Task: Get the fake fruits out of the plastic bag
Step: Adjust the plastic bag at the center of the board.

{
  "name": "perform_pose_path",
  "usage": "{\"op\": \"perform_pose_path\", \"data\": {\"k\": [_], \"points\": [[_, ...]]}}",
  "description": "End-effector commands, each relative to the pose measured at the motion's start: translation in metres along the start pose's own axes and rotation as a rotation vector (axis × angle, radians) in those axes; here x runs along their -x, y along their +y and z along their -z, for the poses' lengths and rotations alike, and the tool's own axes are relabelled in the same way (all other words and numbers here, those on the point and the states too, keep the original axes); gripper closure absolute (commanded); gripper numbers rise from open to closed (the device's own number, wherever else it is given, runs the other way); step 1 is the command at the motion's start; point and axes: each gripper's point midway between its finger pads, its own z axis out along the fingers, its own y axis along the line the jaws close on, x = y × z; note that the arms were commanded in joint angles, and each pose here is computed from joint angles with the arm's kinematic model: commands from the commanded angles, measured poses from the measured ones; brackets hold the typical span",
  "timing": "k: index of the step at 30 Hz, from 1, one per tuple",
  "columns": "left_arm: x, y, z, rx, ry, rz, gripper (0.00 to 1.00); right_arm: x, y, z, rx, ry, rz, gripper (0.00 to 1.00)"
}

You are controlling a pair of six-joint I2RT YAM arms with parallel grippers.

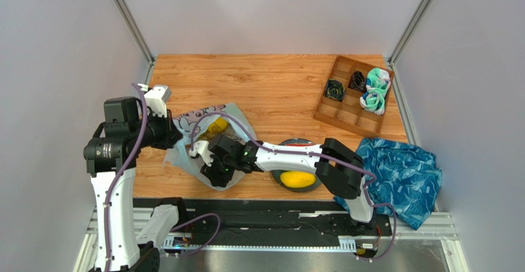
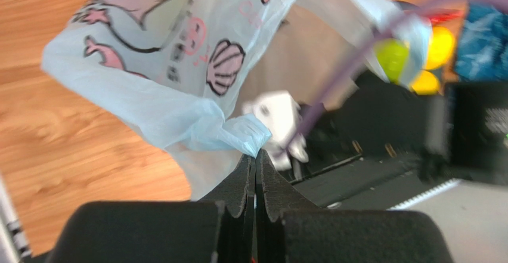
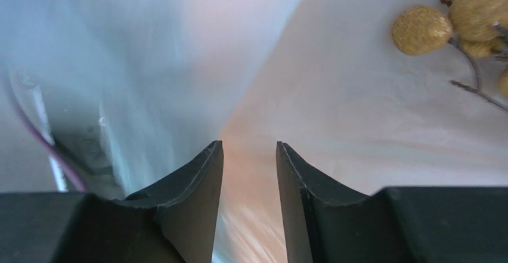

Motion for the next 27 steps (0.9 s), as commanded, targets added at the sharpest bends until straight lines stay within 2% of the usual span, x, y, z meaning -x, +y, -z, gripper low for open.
{"op": "perform_pose_path", "data": {"k": [1, 4, 5, 9, 12, 17, 20, 22, 23, 24, 25, 26, 27], "points": [[0.002, 0.045, 0.009, 0.262, -0.030, -0.004, 1.00, 0.086, -0.039, 0.031, -0.138, -0.208, 0.091, 0.57], [-0.006, 0.047, 0.006, 0.264, -0.012, -0.014, 1.00, 0.099, -0.068, 0.030, -0.245, -0.218, 0.131, 0.49], [-0.007, 0.044, 0.006, 0.250, -0.013, -0.016, 1.00, 0.099, -0.073, 0.028, -0.263, -0.211, 0.154, 0.43], [-0.011, 0.054, 0.006, 0.298, -0.004, -0.026, 1.00, 0.100, -0.081, 0.025, -0.307, -0.213, 0.147, 0.32], [-0.010, 0.059, 0.008, 0.326, 0.000, -0.035, 1.00, 0.101, -0.075, 0.018, -0.286, -0.219, 0.131, 0.31], [-0.009, 0.044, 0.006, 0.242, 0.002, -0.025, 1.00, 0.128, -0.058, 0.007, -0.246, -0.273, 0.132, 0.36], [-0.004, 0.017, 0.005, 0.097, -0.010, -0.018, 1.00, 0.135, -0.051, -0.002, -0.210, -0.287, 0.114, 0.40], [0.005, -0.027, 0.012, -0.137, -0.050, -0.043, 1.00, 0.136, -0.053, -0.010, -0.207, -0.287, 0.086, 0.40], [0.009, -0.043, 0.015, -0.227, -0.057, -0.048, 1.00, 0.137, -0.057, -0.011, -0.227, -0.292, 0.074, 0.36], [0.019, -0.076, 0.032, -0.402, -0.099, -0.070, 1.00, 0.142, -0.059, -0.012, -0.238, -0.303, 0.068, 0.32], [0.026, -0.090, 0.042, -0.474, -0.119, -0.074, 1.00, 0.143, -0.062, -0.012, -0.252, -0.306, 0.060, 0.28], [0.039, -0.100, 0.051, -0.529, -0.144, -0.081, 1.00, 0.146, -0.065, -0.011, -0.267, -0.316, 0.035, 0.19], [0.063, -0.122, 0.083, -0.598, -0.237, -0.140, 1.00, 0.150, -0.066, -0.008, -0.267, -0.326, 0.032, 0.16]]}}
